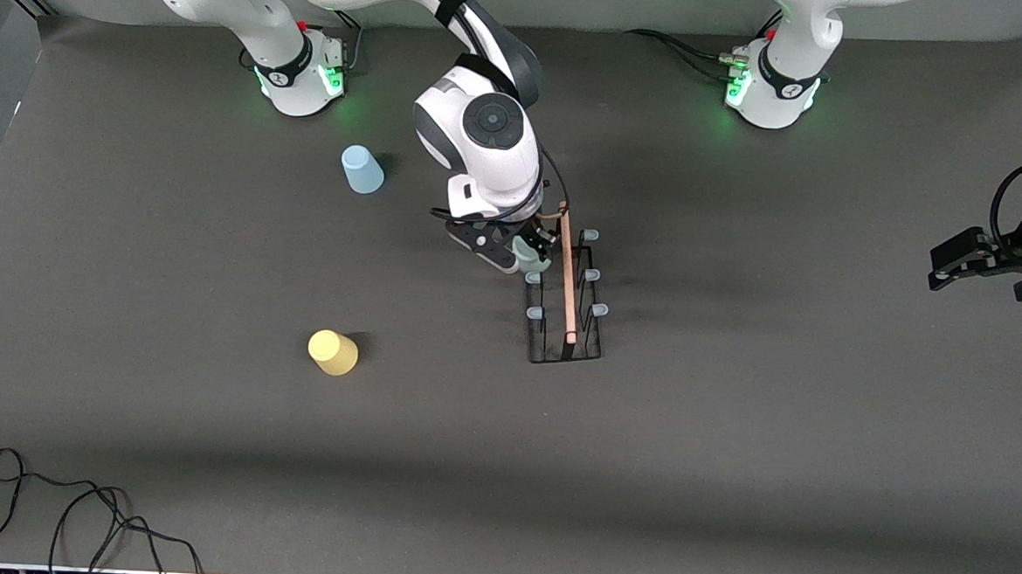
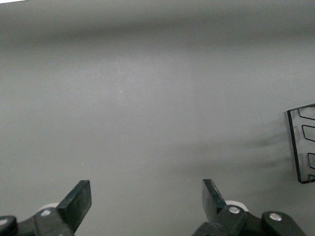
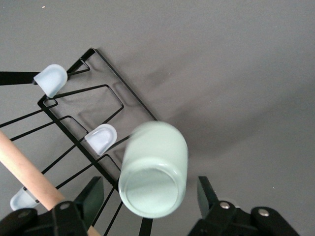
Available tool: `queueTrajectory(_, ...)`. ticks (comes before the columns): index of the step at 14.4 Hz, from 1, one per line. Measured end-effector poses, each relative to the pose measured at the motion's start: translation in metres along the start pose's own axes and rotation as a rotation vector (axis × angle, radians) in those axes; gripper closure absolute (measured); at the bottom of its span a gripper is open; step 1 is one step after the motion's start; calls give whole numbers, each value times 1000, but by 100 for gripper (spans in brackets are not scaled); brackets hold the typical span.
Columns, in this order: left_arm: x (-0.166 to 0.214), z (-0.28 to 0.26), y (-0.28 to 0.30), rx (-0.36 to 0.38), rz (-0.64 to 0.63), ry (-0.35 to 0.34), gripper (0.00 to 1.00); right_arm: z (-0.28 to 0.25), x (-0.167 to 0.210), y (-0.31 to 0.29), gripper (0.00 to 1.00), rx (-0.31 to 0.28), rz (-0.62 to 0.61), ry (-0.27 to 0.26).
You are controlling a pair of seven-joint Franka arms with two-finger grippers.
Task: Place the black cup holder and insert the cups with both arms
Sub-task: 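Lower the green cup onto a rack peg and open the right gripper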
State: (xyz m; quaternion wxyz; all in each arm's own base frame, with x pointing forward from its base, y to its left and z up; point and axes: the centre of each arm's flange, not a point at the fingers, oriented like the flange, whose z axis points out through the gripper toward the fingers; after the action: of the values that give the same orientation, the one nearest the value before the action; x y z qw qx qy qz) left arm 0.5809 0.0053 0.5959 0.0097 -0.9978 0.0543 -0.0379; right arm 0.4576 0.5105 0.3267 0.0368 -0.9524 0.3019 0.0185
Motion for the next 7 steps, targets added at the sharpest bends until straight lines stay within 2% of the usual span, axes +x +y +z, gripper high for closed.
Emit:
queueTrajectory(4, 0, 0, 0, 0, 0, 0, 0, -23, 16, -6, 15, 32, 17, 19)
queueTrajectory(7, 0, 0, 0, 0, 1, 0, 0, -69, 60, 6, 15, -25, -26, 44)
